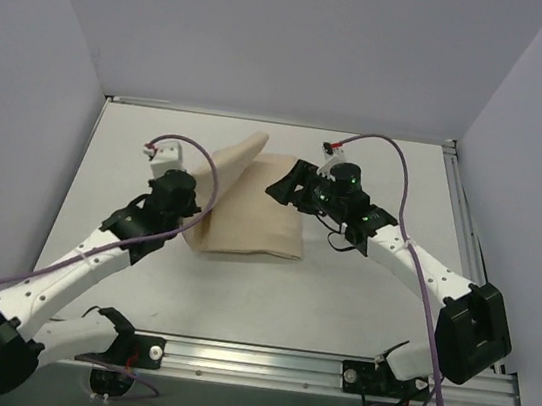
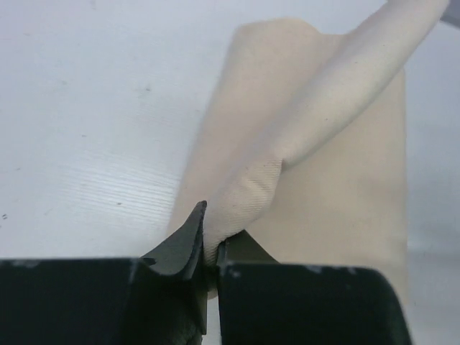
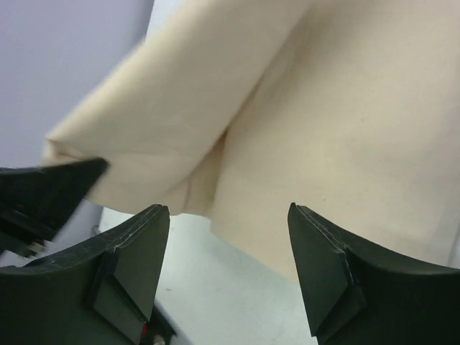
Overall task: Open and lay out the surgical kit
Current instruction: Open the surgical kit at the center of the board.
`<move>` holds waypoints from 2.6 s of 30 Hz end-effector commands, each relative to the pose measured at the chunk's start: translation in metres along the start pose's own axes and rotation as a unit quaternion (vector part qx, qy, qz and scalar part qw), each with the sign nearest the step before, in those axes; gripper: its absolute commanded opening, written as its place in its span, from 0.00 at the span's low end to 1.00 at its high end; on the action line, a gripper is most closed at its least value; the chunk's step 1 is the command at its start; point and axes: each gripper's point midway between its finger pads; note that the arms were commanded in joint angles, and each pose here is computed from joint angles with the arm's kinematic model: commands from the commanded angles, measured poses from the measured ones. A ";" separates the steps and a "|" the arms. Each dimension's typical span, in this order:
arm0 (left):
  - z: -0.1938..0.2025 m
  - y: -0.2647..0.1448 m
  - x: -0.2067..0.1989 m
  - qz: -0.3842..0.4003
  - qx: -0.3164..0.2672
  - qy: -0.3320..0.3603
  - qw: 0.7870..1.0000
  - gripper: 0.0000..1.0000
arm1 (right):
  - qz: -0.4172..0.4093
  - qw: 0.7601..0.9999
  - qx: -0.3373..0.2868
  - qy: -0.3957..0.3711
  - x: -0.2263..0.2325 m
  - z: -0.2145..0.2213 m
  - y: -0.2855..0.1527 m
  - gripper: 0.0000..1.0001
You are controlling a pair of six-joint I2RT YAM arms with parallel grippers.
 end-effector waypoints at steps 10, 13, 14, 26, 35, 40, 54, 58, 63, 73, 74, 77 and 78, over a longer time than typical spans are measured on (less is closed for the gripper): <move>0.016 -0.033 0.146 -0.165 0.013 -0.197 0.966 0.94 | 0.014 0.969 0.118 -0.217 0.037 0.070 0.058 0.60; 0.018 -0.032 0.150 -0.161 0.011 -0.206 0.965 0.94 | 0.024 0.962 0.128 -0.240 0.037 0.088 0.077 0.61; 0.016 -0.032 0.149 -0.157 0.011 -0.203 0.966 0.94 | 0.034 0.959 0.136 -0.246 0.031 0.097 0.085 0.62; 0.017 -0.010 0.120 -0.093 0.039 -0.197 0.975 0.94 | 0.228 0.900 0.093 -0.361 0.011 0.126 0.136 0.63; 0.028 0.003 0.119 -0.108 0.066 -0.217 0.968 0.94 | 0.319 0.861 0.059 -0.391 -0.012 0.118 0.144 0.52; 0.033 0.008 0.118 -0.112 0.074 -0.221 0.966 0.94 | 0.342 0.848 0.042 -0.402 -0.015 0.110 0.143 0.35; 0.033 0.021 0.115 -0.119 0.088 -0.220 0.964 0.94 | 0.359 0.855 -0.018 -0.373 0.001 0.043 0.100 0.00; 0.025 0.034 0.094 -0.060 0.110 -0.162 0.979 0.94 | 0.384 0.859 -0.030 -0.337 -0.033 -0.002 0.060 0.00; 0.023 0.058 0.084 -0.059 0.140 -0.125 0.981 0.94 | 0.399 0.872 -0.039 -0.279 -0.085 -0.055 0.005 0.00; 0.041 0.081 0.075 -0.108 0.192 -0.077 0.972 0.94 | 0.568 0.808 -0.061 -0.147 -0.238 -0.094 -0.125 0.13; 0.043 0.082 0.075 -0.109 0.193 -0.077 0.972 0.94 | 0.581 0.798 -0.062 -0.145 -0.245 -0.092 -0.132 0.26; 0.046 0.085 0.080 -0.126 0.205 -0.063 0.969 0.94 | 0.583 0.797 -0.058 -0.146 -0.249 -0.092 -0.135 0.57; 0.051 0.086 0.084 -0.137 0.213 -0.055 0.966 0.94 | 0.577 0.802 -0.061 -0.146 -0.243 -0.095 -0.132 0.63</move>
Point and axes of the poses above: each gripper's point midway between its finger pads, its own y axis out along the fingers, its own x axis along the line the jaws close on, z = x × y, and after that the axes turned 4 degrees about y, right-handed
